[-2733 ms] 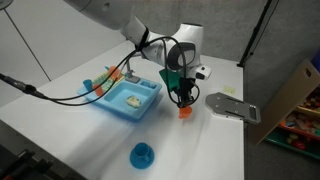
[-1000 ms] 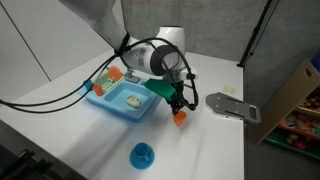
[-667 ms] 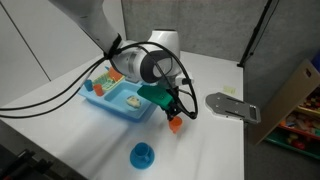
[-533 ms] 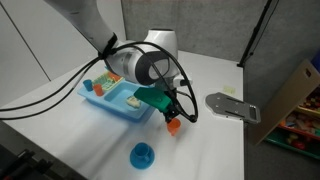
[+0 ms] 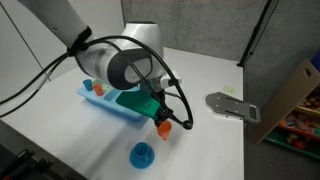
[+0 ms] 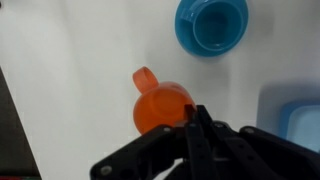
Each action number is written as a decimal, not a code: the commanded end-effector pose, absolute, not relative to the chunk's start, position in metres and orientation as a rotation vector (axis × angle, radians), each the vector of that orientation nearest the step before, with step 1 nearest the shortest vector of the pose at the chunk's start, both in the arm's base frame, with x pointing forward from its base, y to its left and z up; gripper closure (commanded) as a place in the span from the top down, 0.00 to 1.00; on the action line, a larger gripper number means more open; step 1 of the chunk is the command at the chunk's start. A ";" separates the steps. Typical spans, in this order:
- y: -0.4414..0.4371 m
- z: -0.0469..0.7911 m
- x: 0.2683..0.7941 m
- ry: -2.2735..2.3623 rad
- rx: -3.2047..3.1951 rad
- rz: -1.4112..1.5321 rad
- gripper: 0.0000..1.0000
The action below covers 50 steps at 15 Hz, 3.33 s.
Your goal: Put the orange mug in the blue mug
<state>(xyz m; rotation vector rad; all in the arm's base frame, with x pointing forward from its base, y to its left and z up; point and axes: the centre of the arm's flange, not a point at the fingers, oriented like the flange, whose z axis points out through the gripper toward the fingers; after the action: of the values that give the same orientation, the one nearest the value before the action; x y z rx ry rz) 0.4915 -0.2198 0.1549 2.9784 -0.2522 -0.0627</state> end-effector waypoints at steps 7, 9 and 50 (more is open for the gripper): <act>-0.179 0.178 0.440 -0.038 3.044 -0.100 0.03; -0.173 0.174 0.435 -0.020 3.042 -0.110 0.03; -0.177 0.104 0.433 -0.061 3.024 -0.116 0.03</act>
<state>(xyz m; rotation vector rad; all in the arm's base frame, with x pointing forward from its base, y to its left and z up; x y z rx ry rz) 0.4292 -0.1733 0.1081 3.0356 -0.0292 -0.1180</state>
